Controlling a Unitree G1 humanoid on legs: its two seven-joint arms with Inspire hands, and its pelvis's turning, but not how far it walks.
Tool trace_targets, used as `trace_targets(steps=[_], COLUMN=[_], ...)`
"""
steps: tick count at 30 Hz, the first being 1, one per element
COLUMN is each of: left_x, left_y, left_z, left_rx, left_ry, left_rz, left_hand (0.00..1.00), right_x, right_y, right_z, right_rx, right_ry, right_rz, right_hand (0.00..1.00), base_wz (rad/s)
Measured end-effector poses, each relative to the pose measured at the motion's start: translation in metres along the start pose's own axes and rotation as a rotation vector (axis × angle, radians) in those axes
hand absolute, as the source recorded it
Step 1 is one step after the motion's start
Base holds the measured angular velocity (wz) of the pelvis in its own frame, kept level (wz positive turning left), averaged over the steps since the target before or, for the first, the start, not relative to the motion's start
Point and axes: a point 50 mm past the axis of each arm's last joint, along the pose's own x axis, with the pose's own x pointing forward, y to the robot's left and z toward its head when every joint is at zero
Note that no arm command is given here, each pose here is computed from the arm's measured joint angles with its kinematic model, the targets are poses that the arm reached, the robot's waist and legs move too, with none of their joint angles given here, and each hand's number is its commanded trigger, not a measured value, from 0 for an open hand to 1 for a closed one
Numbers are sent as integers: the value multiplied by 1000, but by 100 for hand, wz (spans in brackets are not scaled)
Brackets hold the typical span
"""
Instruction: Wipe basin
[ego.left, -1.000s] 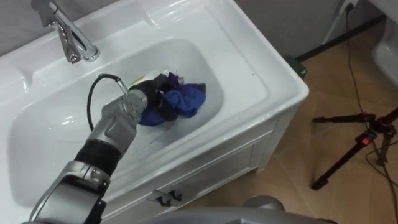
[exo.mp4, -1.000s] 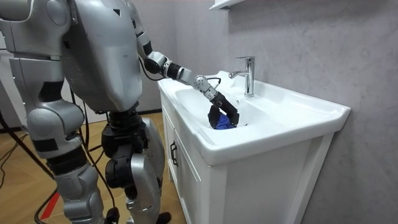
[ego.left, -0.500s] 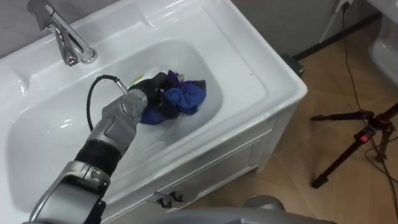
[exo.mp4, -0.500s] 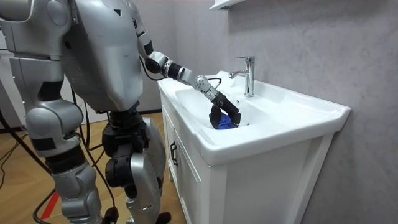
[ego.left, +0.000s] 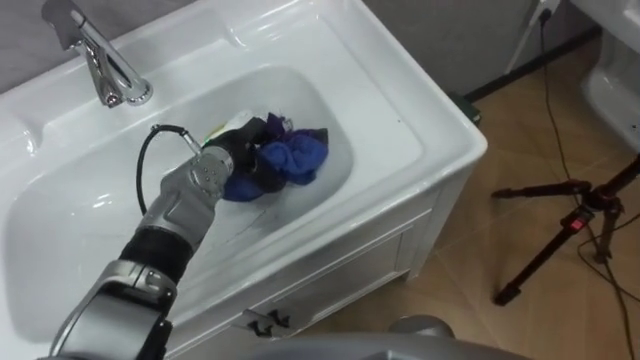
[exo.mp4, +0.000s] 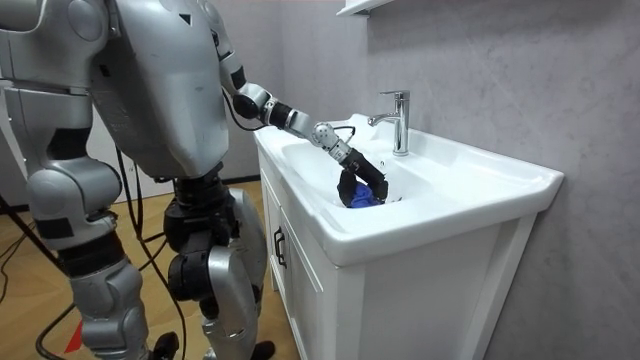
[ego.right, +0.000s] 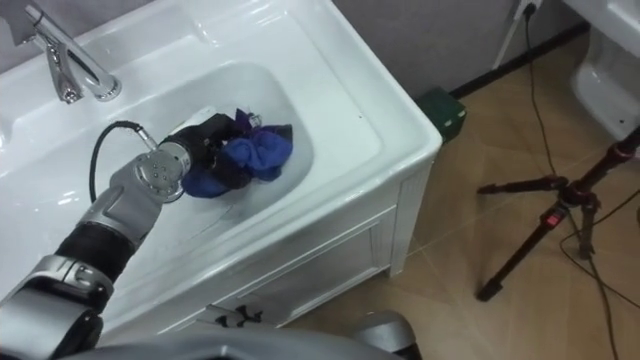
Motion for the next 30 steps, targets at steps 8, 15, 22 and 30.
trace_targets(steps=[8,15,22,30], left_x=[-9,-19,-29,-51], left_y=[-5,-6,-2,7], left_z=[-43,-73,-94,-131], left_rx=[-111,9,147,402], left_ry=[101,210,297,458], left_rz=[25,37,75,156], left_hand=[100,100,100,100], right_x=[0,-1,-2,-2], right_y=[-5,-13,-16,-20], right_z=[3,7,8,7], right_rx=[51,44,74,77], right_ry=[-18,-48,-65,-55], right_rz=[-19,-37,-37,-65], right_hand=[0,0,0,0], base_wz=[-6,7,0,3])
